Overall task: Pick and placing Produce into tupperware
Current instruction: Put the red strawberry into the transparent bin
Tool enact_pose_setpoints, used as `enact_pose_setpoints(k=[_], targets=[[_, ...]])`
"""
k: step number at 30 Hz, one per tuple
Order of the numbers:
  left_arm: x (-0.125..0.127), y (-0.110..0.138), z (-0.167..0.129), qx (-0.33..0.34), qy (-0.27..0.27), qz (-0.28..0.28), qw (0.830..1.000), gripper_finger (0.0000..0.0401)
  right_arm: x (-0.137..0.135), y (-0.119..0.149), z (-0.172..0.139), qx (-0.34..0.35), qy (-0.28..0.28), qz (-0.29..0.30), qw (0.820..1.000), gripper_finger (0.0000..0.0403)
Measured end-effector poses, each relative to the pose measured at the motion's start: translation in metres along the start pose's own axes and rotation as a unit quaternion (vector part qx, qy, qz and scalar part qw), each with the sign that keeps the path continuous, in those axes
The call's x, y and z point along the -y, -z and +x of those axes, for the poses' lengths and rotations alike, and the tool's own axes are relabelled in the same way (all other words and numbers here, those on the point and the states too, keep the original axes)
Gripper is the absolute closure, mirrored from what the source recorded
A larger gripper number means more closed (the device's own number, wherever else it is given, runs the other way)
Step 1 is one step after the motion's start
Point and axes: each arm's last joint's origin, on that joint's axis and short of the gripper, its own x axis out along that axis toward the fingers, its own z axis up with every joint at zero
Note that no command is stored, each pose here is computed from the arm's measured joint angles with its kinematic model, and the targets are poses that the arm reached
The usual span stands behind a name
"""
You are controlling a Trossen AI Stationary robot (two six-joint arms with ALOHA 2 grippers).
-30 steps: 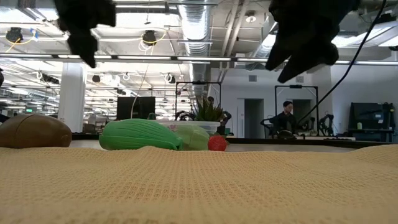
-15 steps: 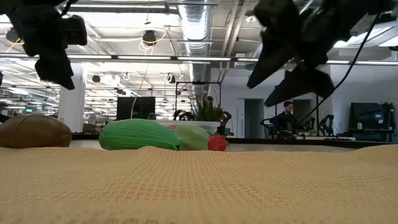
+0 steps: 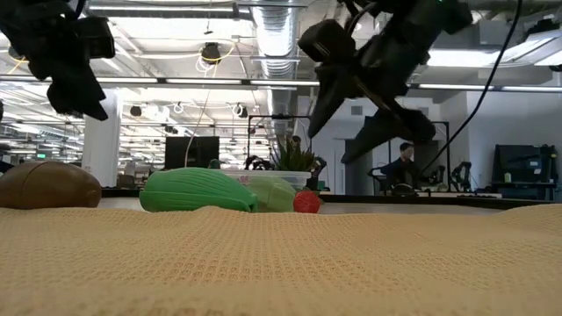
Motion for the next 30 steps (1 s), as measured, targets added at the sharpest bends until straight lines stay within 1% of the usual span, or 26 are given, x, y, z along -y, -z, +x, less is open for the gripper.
enact_pose_setpoints(k=[4,7,10,12,14,17,20,22,25,29,30], targets=[[0.000,0.000,-0.001,0.006,-0.001,0.000,1.000,0.0169,-0.001,-0.013,-0.005,-0.003,0.036,0.003,0.999,0.0147],[0.000,-0.001,-0.001,0.010,-0.007,0.000,1.000,0.0169,-0.004,-0.019,0.000,-0.008,0.052,0.001,0.999,0.0147],[0.000,-0.002,-0.001,0.017,-0.008,0.000,1.000,0.0169,-0.011,-0.023,0.010,-0.015,0.062,-0.015,0.998,0.0147],[0.000,-0.002,-0.001,0.019,-0.007,0.000,1.000,0.0169,-0.014,-0.023,0.016,-0.030,0.083,-0.030,0.996,0.0147],[0.000,-0.002,-0.001,0.019,-0.007,0.000,1.000,0.0169,-0.021,-0.024,0.023,-0.035,0.089,-0.040,0.995,0.0147],[0.000,-0.002,-0.001,0.019,-0.007,0.000,1.000,0.0169,-0.025,-0.025,0.032,-0.044,0.112,-0.052,0.991,0.0147],[0.000,-0.002,-0.001,0.019,-0.007,0.000,1.000,0.0169,-0.027,-0.026,0.041,-0.045,0.121,-0.055,0.990,0.0147],[0.000,-0.002,-0.001,0.019,-0.007,0.000,1.000,0.0170,-0.029,-0.027,0.044,-0.041,0.115,-0.055,0.991,0.0147],[0.000,-0.002,-0.001,0.019,-0.007,0.000,1.000,0.0170,-0.029,-0.027,0.045,-0.040,0.117,-0.054,0.991,0.0147],[0.000,-0.002,-0.001,0.019,-0.008,0.000,1.000,0.0170,-0.023,-0.027,0.051,-0.044,0.134,-0.051,0.989,0.0147],[0.000,-0.002,-0.001,0.019,-0.008,0.001,1.000,0.0170,-0.025,-0.028,0.051,-0.042,0.129,-0.050,0.989,0.0147]])
